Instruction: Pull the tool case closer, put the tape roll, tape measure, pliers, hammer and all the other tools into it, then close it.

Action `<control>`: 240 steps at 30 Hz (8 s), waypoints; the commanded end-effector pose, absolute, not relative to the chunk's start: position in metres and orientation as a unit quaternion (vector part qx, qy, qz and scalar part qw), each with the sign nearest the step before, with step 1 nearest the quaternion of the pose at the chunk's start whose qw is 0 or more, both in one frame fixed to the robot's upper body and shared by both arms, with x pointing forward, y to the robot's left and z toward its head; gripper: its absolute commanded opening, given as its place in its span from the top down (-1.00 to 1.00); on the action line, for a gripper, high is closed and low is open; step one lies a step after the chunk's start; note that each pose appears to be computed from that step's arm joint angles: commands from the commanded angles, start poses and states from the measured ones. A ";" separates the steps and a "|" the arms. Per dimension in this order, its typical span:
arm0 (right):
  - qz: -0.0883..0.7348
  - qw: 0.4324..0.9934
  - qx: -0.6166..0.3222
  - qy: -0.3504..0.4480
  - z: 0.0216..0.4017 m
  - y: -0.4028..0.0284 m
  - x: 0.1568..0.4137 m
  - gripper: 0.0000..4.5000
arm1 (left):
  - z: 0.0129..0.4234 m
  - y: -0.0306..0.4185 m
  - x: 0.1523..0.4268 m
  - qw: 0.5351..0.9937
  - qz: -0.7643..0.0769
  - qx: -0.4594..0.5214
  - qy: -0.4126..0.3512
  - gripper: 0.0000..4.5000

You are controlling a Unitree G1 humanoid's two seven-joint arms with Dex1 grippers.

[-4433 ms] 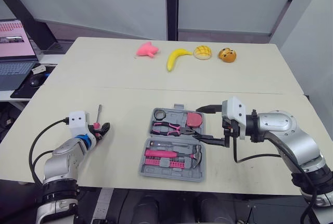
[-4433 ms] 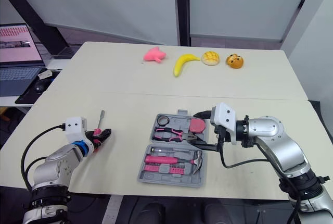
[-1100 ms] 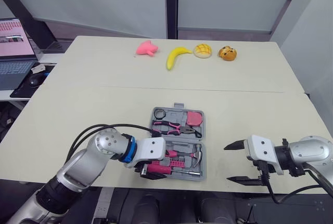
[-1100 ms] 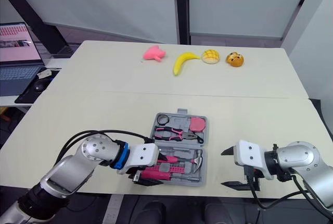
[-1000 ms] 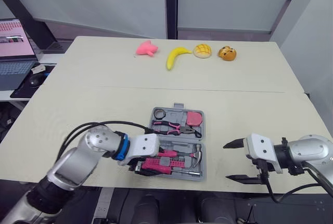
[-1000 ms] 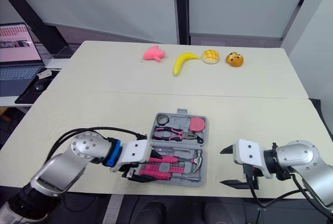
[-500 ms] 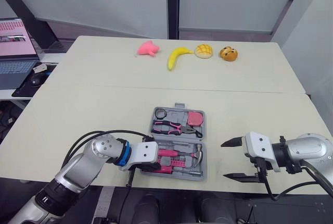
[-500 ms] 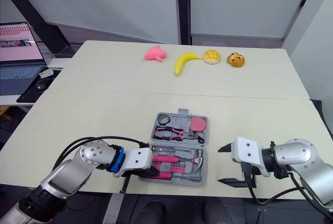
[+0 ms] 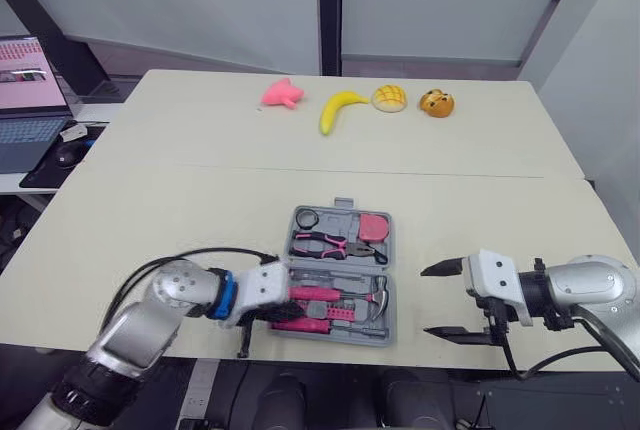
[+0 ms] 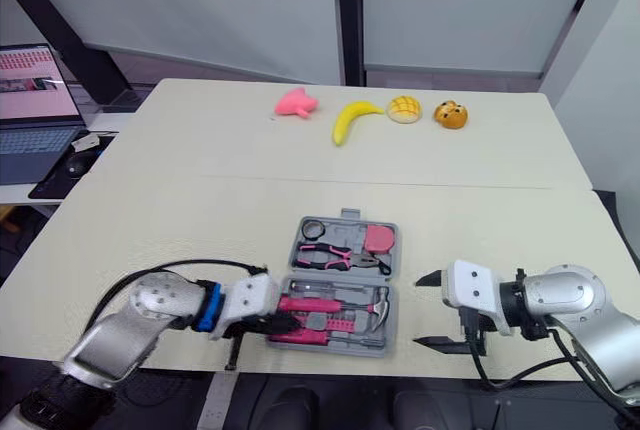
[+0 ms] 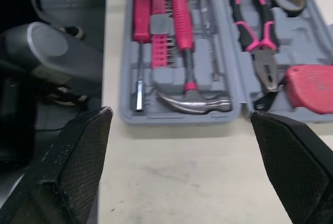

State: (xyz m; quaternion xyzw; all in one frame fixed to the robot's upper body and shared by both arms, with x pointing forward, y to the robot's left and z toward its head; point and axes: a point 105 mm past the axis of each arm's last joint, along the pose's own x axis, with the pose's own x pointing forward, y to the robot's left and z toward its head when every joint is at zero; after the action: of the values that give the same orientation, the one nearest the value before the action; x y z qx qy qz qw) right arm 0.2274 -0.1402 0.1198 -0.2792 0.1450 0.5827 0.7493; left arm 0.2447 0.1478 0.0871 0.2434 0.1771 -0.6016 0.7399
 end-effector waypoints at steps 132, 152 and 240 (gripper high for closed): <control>0.472 0.812 -0.301 0.168 0.066 -0.157 0.274 0.99 | 0.087 0.175 0.251 0.776 -0.576 0.215 0.140 1.00; 0.464 0.830 -0.259 0.169 0.072 -0.138 0.265 0.99 | 0.021 0.117 0.229 0.679 -0.648 0.291 0.184 1.00; 0.609 0.662 -0.391 0.194 0.180 -0.189 0.231 -0.97 | 0.130 0.302 0.217 0.842 -0.392 0.230 0.292 1.00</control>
State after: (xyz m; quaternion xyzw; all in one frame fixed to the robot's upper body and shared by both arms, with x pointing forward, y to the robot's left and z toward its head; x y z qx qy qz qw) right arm 0.2316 -0.1835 0.1664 -0.3646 0.2128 0.6090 0.6715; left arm 0.2159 0.3006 0.1144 0.2116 0.3089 -0.3899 0.8413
